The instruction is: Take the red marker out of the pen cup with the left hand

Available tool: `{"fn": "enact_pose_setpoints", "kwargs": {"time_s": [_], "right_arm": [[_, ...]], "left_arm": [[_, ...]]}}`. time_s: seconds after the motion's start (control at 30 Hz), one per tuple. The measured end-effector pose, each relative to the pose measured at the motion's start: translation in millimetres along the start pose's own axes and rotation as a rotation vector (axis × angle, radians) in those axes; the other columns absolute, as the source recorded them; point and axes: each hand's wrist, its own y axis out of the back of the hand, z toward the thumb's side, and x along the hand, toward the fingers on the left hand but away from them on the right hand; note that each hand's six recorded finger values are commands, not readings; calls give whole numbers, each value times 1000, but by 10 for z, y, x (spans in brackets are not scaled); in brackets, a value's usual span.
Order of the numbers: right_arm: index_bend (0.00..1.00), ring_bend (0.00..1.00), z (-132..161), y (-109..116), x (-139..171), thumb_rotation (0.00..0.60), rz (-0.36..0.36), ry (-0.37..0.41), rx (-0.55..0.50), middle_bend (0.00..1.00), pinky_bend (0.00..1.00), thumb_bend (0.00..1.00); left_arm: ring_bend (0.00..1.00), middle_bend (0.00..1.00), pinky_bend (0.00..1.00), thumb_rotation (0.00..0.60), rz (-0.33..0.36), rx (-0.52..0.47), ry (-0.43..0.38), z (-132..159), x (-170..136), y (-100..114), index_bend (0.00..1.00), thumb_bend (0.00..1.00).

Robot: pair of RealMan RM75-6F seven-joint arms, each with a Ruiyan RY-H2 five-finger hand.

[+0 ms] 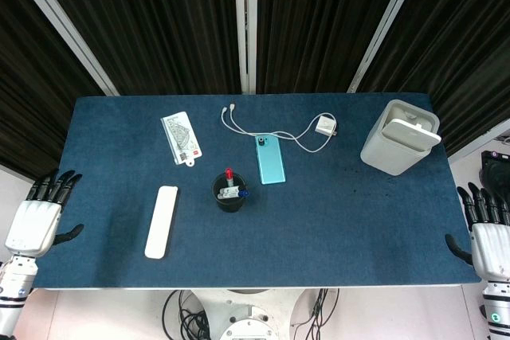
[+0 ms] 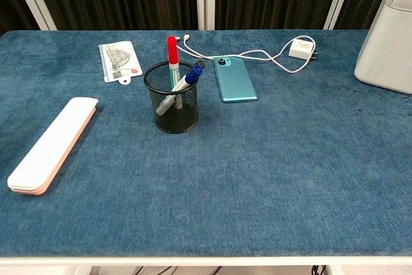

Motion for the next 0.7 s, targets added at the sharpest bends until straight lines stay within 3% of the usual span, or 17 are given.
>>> {"fn": "enact_pose_setpoints", "kwargs": {"time_s": [0.4,0.7], "right_arm": [[0,0,1,52,4,600,-12,1,-5,0,0,177],[0,0,7,109,-42,600,-4,2,-1,0,0,177]], "left_arm": [[0,78,110,600,-19,-33,-9,12,14,11,91,144],[52,136,183,600,-31,-95,-71,208,249,228,153,149]]}}
